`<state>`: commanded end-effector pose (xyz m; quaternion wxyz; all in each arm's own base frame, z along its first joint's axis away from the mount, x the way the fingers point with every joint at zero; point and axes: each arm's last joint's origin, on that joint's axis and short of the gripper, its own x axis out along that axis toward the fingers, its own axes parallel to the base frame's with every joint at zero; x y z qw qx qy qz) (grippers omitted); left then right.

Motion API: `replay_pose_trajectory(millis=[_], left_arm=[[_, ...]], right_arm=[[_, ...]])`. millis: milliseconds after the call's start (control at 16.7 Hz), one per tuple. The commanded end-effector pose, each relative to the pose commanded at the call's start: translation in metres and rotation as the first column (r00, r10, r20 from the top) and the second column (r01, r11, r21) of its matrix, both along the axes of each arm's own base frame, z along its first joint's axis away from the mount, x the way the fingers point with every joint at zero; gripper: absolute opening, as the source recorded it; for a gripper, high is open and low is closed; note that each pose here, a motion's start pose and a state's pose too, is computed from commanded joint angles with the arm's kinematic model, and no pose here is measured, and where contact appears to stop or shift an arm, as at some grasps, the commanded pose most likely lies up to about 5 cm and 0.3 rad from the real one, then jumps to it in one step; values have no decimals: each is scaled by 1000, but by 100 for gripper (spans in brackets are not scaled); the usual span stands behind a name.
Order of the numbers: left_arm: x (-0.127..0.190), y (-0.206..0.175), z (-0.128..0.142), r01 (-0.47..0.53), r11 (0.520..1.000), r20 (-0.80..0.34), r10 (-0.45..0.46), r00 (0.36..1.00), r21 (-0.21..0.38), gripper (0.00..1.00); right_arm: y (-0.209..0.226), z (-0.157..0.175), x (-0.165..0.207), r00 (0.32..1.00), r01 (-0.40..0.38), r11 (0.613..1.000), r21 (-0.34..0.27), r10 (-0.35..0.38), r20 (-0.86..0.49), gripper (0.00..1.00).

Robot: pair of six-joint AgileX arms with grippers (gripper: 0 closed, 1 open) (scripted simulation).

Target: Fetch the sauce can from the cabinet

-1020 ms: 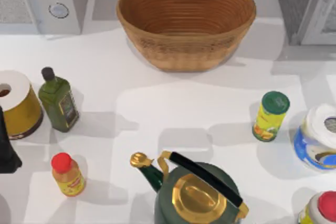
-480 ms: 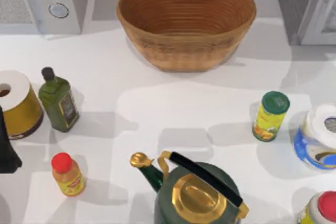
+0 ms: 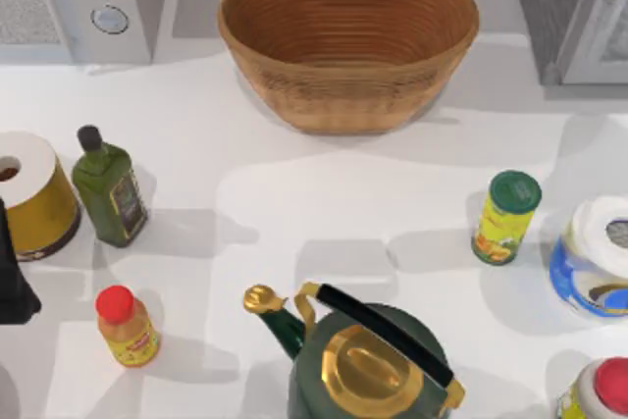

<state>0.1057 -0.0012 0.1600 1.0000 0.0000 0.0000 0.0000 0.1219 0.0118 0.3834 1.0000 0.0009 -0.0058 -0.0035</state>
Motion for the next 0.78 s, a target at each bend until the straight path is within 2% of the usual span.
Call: replay_pose_trajectory(millis=[780], left_arm=[[0, 0, 0, 0, 1000, 0, 0, 1000, 0, 100]], right_arm=[[-8, -104, -16, 1000, -1, 1000, -6, 1, -11, 0]])
